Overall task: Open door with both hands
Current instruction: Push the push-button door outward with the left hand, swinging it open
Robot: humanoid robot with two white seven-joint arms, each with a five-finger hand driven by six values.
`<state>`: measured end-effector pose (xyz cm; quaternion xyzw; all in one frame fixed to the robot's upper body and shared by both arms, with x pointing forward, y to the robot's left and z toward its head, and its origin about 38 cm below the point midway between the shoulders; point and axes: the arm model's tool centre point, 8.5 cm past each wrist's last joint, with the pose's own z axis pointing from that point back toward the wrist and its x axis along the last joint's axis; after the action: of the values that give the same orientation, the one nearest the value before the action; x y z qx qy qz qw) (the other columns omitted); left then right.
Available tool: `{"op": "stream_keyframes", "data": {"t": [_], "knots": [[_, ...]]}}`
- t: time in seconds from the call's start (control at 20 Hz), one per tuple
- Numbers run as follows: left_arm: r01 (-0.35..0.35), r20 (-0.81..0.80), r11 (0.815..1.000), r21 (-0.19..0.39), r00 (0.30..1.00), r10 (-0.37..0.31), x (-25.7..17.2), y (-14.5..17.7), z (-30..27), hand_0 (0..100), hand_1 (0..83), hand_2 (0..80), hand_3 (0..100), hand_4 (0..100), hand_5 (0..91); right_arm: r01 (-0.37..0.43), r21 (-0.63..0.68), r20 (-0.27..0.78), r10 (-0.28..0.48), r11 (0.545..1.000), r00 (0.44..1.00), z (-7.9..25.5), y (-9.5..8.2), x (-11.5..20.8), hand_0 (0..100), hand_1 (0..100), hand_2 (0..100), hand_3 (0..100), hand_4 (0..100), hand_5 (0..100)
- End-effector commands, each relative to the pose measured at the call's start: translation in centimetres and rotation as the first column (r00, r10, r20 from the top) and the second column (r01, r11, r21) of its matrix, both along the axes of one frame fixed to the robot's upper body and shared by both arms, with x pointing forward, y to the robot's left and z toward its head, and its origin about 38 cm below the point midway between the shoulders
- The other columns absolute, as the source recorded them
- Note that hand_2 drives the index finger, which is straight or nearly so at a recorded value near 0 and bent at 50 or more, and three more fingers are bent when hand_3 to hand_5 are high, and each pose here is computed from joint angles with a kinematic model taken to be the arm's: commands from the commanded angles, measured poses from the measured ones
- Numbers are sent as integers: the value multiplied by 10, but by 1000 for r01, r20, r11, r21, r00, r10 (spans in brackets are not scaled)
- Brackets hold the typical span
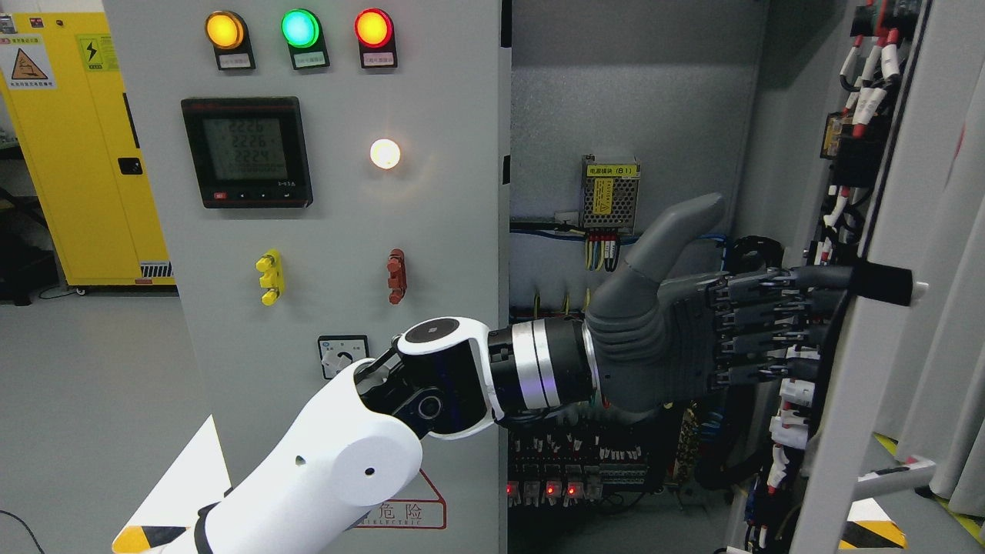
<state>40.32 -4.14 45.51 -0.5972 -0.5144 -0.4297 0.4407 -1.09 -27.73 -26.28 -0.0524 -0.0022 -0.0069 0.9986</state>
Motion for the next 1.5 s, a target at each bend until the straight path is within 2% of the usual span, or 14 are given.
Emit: {"op": "stream_keyframes", "data": {"t": [0.0, 0.15, 0.25, 0.5, 0.8, 1.0, 1.45], "knots": [[84, 2, 996, -22, 996, -84, -26, -33, 4, 0, 0, 0, 0, 0, 0, 1, 20, 0, -1, 1000, 1000, -1, 13, -1, 214, 144, 0, 0, 0, 0], [12, -3, 1000, -8, 1000, -12, -27, -46, 1, 0, 0, 0, 0, 0, 0, 1, 20, -1, -1, 1000, 1000, -1, 12, -1, 214, 144, 0, 0, 0, 0], [-4, -9, 1000, -8, 1000, 4, -27, -48, 1, 0, 0, 0, 0, 0, 0, 3, 18, 0, -3, 1000, 1000, -1, 12, 0, 214, 143, 0, 0, 0, 0], [35, 4, 999, -9, 999, -35, -44, -61, 1, 0, 0, 0, 0, 0, 0, 1, 18, 0, -1, 1000, 1000, -1, 12, 0, 214, 143, 0, 0, 0, 0], [12, -2, 1000, -11, 1000, -12, -50, -69, 3, 0, 0, 0, 0, 0, 0, 3, 18, 0, -3, 1000, 1000, -1, 11, -1, 214, 143, 0, 0, 0, 0], [-39, 42, 999, -1, 998, 39, -55, -83, 1, 0, 0, 0, 0, 0, 0, 3, 17, -3, -3, 1000, 1000, -1, 11, -2, 214, 144, 0, 0, 0, 0], [-1, 48, 999, 32, 999, 0, -70, -110, -13, 0, 0, 0, 0, 0, 0, 3, 17, -3, -3, 1000, 1000, -1, 11, -2, 214, 144, 0, 0, 0, 0]]}}
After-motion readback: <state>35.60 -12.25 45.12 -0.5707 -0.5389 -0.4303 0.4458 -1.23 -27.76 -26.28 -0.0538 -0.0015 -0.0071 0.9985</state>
